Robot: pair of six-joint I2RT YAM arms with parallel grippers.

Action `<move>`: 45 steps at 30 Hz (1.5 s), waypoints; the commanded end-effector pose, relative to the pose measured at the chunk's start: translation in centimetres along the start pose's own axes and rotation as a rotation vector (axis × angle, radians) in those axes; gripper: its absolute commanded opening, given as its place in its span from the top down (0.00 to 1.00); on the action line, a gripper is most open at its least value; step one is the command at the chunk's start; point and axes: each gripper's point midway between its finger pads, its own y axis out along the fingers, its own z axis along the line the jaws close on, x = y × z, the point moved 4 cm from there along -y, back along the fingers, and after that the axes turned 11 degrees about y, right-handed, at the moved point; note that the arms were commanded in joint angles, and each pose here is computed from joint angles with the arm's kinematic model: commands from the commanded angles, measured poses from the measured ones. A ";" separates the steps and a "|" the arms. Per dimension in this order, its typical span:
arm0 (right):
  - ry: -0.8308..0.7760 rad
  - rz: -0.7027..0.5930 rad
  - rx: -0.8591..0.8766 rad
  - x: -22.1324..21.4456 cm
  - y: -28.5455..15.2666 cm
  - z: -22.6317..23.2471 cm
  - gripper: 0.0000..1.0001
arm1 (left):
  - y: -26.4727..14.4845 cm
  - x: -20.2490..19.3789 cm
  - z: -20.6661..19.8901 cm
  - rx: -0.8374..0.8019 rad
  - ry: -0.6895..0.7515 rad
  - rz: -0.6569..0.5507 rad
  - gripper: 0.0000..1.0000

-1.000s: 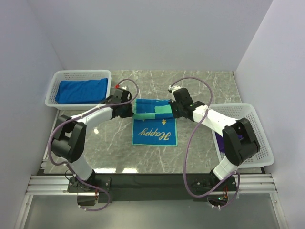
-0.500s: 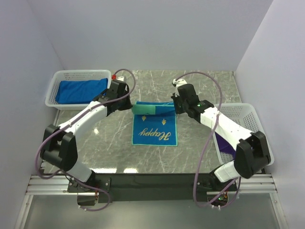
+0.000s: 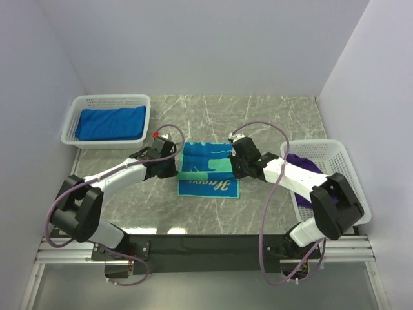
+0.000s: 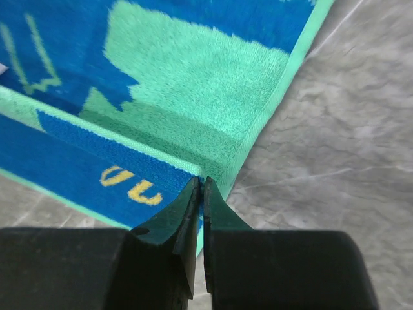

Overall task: Fold and stack the towels
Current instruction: Fold the towel

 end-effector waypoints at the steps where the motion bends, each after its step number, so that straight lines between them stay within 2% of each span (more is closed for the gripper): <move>1: 0.034 -0.017 -0.059 0.9 0.3 -0.6 1.00 | 0.8 0.0 1.2 0.080 -0.025 -0.029 0.99; 12: 0.041 0.089 -0.085 -0.3 1.3 -0.7 1.00 | 0.9 -0.5 0.9 0.092 -0.017 -0.002 0.99; 25: 0.139 0.272 -0.140 -3.7 4.2 -1.0 1.00 | 2.9 -2.7 0.4 0.089 -0.054 0.069 0.99; 31: 0.153 0.240 -0.138 -1.3 5.6 -1.3 1.00 | 3.7 -2.2 1.6 0.195 -0.084 0.052 0.99; 38: 0.120 0.175 -0.143 3.5 6.5 -1.1 1.00 | 4.3 2.0 1.3 0.216 -0.080 0.002 0.99; 45: 0.079 0.080 -0.143 6.0 4.2 -1.0 1.00 | 2.4 4.7 0.8 0.209 -0.039 -0.062 0.99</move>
